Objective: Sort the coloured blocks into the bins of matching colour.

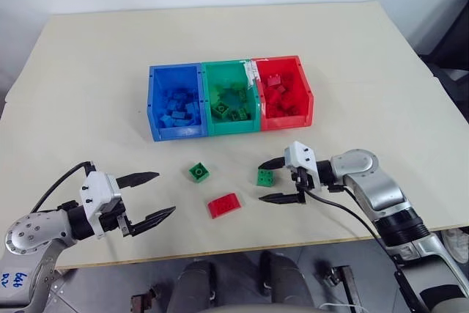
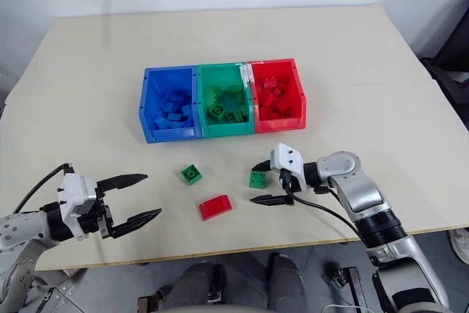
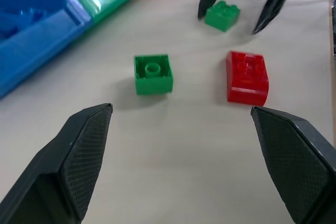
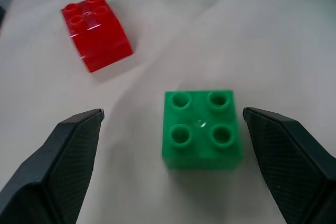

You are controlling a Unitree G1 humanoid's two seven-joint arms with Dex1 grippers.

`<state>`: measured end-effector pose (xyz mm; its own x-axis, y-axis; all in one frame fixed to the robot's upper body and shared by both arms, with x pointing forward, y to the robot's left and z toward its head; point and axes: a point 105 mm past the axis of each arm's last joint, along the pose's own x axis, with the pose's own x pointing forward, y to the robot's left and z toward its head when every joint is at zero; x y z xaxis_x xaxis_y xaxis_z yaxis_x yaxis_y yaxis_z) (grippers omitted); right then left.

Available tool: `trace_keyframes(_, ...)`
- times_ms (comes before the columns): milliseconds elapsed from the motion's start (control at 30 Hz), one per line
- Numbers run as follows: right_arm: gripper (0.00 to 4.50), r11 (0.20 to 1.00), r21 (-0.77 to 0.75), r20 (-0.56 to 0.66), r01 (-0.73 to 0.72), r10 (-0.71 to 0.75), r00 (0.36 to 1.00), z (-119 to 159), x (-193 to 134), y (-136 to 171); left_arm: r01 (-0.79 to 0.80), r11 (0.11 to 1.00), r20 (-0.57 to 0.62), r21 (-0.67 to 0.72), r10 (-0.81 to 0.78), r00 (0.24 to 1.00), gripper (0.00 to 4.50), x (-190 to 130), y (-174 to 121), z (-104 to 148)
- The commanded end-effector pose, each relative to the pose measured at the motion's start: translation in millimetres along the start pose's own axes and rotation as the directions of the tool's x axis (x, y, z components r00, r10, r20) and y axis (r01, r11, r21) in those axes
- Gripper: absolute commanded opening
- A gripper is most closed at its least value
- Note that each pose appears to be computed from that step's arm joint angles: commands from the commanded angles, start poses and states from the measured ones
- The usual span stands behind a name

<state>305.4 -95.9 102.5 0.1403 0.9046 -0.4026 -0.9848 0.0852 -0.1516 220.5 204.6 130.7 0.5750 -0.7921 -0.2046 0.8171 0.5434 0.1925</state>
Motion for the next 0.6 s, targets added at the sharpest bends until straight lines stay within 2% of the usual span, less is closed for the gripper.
trace_keyframes(33,3.24,0.998,-0.031,0.025,0.046,-0.046,0.999,5.8,0.2,-7.5,0.004,1.000,0.036,0.022,-0.005,0.999,4.50,4.1,-1.9,11.8)
trace_keyframes(200,1.51,0.998,-0.037,0.035,0.053,-0.052,0.998,8.6,-6.3,-7.1,0.009,1.000,0.046,0.024,-0.010,0.999,4.50,9.0,-0.4,14.7)
trace_keyframes(267,1.49,0.997,-0.046,0.066,0.067,-0.064,0.996,21.1,-10.0,-11.2,0.003,1.000,0.050,0.025,-0.004,0.999,4.50,9.5,1.0,15.3)
trace_keyframes(433,1.49,0.991,-0.030,0.199,0.131,-0.123,0.972,76.9,-7.3,-35.4,-0.093,0.996,0.084,0.000,0.092,0.992,4.50,8.2,9.6,16.7)
trace_keyframes(500,1.49,0.977,-0.019,0.235,0.214,-0.204,0.950,98.4,-1.4,-60.1,-0.168,0.985,0.117,-0.033,0.171,0.978,4.50,6.6,15.9,18.8)
trace_keyframes(600,1.49,0.948,-0.051,0.254,0.313,-0.291,0.922,116.5,11.0,-88.8,-0.226,0.972,0.134,-0.066,0.233,0.963,4.50,5.1,16.2,17.7)
